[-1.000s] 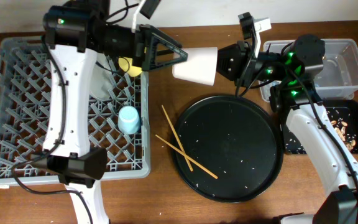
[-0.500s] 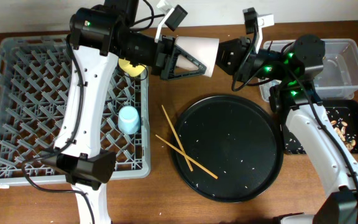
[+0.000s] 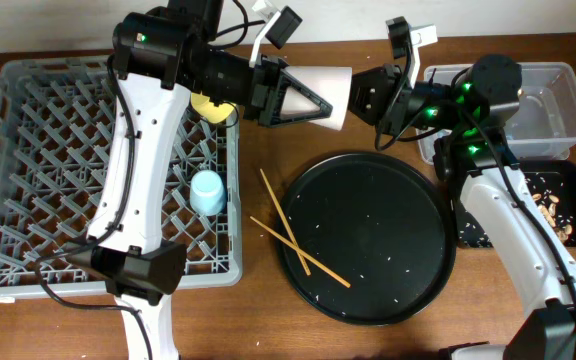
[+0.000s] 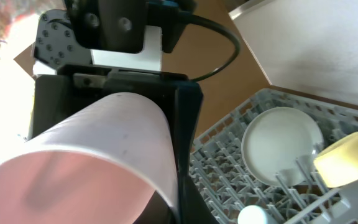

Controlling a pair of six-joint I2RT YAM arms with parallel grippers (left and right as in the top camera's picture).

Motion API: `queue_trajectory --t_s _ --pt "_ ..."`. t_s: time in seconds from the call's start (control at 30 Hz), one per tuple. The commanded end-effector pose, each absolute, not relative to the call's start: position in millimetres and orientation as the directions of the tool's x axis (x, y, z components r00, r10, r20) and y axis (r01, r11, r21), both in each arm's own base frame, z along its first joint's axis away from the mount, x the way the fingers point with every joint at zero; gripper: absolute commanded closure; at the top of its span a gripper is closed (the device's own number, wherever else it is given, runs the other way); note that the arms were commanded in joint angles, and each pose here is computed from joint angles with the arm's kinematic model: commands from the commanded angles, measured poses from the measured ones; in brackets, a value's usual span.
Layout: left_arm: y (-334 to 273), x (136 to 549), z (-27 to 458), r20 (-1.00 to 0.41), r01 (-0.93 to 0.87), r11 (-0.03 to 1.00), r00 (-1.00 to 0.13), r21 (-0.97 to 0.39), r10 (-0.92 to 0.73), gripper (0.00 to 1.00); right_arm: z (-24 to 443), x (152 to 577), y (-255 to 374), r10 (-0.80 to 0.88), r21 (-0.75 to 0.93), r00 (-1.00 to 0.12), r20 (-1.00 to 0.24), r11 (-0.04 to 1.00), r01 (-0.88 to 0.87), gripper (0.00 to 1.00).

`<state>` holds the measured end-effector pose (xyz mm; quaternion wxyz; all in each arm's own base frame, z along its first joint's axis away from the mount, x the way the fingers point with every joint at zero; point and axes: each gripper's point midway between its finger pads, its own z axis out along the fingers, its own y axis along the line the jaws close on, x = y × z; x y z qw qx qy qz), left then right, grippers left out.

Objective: Sort waste into correct bins and load items into the dishwasher rack
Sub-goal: 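Place the pink cup upside down in the dish rack with the left gripper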

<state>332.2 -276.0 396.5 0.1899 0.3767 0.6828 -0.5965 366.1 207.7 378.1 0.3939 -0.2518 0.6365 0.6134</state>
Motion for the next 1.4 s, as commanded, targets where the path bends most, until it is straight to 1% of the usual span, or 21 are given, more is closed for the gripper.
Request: queue_trajectory --t_s 0.0,0.03,0.1,0.23,0.27,0.33,0.43,0.47,0.5,0.57,0.6,0.63,0.67,0.7,0.77,0.83,0.93,1.03,1.1,1.2,1.37 --pt "-277 328 404 -0.724 0.744 -0.041 -0.634 -0.667 0.271 0.40 383 365 207 0.164 0.574 -0.554 -0.816 0.119 -0.810 0.86" --pt "-277 329 404 -0.725 0.745 -0.041 -0.634 -0.666 0.271 0.40 383 365 207 0.165 0.574 -0.554 -0.816 0.120 -0.810 0.75" --pt "-277 329 404 -0.725 0.745 -0.041 -0.634 -0.666 0.271 0.40 383 365 207 0.165 0.574 -0.554 -0.816 0.120 -0.810 0.59" --pt "-268 335 408 -0.725 0.741 -0.037 -0.643 -0.670 0.246 0.40 384 368 203 0.173 0.574 -0.551 -0.816 0.132 -0.808 0.33" --pt "-262 338 411 -0.726 0.738 -0.043 -0.649 -0.673 0.226 0.40 384 370 199 0.179 0.575 -0.550 -0.816 0.141 -0.806 0.28" --pt "-253 343 413 -0.724 0.733 -0.038 -0.659 -0.679 0.204 0.40 383 374 190 0.192 0.575 -0.546 -0.816 0.159 -0.803 0.27" --pt "-237 355 409 -0.719 0.734 0.016 -0.670 -0.679 0.184 0.40 381 384 170 0.219 0.589 -0.550 -0.806 0.202 -0.782 0.24" --pt "-233 363 397 -0.715 0.741 0.093 -0.668 -0.665 0.208 0.40 376 389 162 0.223 0.597 -0.555 -0.801 0.224 -0.771 0.20" --pt "-228 372 378 -0.699 0.744 0.206 -0.668 -0.636 0.254 0.40 368 392 157 0.224 0.612 -0.570 -0.790 0.244 -0.752 0.15" --pt "-206 393 337 -0.606 0.679 0.480 -0.726 -0.556 0.324 0.40 344 400 151 0.226 0.662 -0.623 -0.749 0.301 -0.686 0.10" --pt "-185 406 314 -0.540 0.611 0.639 -0.770 -0.467 0.341 0.40 325 405 147 0.231 0.696 -0.663 -0.712 0.351 -0.626 0.09" --pt "-161 415 297 -0.481 0.536 0.764 -0.808 -0.360 0.340 0.40 306 408 143 0.234 0.717 -0.694 -0.681 0.408 -0.566 0.07" --pt "-133 424 284 -0.432 0.446 0.866 -0.842 -0.224 0.323 0.40 287 410 138 0.235 0.725 -0.719 -0.654 0.468 -0.506 0.07" --pt "-107 432 277 -0.402 0.359 0.928 -0.867 -0.097 0.294 0.40 263 412 129 0.238 0.722 -0.749 -0.618 0.550 -0.421 0.06" --pt "-86 437 274 -0.385 0.279 0.960 -0.886 0.003 0.259 0.40 231 412 114 0.242 0.688 -0.785 -0.571 0.662 -0.296 0.04" --pt "-80 440 270 -0.375 0.259 0.965 -0.892 0.035 0.253 0.40 204 406 98 0.241 0.633 -0.818 -0.522 0.752 -0.183 0.02" --pt "-80 446 254 -0.339 0.259 0.965 -0.905 0.037 0.256 0.41 177 395 78 0.244 0.551 -0.853 -0.462 0.832 -0.061 0.01" --pt "-69 454 217 -0.243 0.201 0.976 -0.945 0.089 0.217 0.43 161 384 66 0.251 0.497 -0.875 -0.414 0.868 0.014 0.01" --pt "-68 457 180 -0.144 0.202 0.975 -0.966 0.096 0.214 0.43 156 379 66 0.236 0.488 -0.885 -0.402 0.873 0.011 0.01" --pt "-68 461 142 -0.058 0.210 0.973 -0.975 0.093 0.216 0.43 155 379 66 0.236 0.488 -0.886 -0.399 0.873 0.013 0.01" --pt "-68 460 112 0.015 0.217 0.972 -0.976 0.091 0.216 0.43 154 379 65 0.237 0.482 -0.885 -0.400 0.876 0.016 0.01"
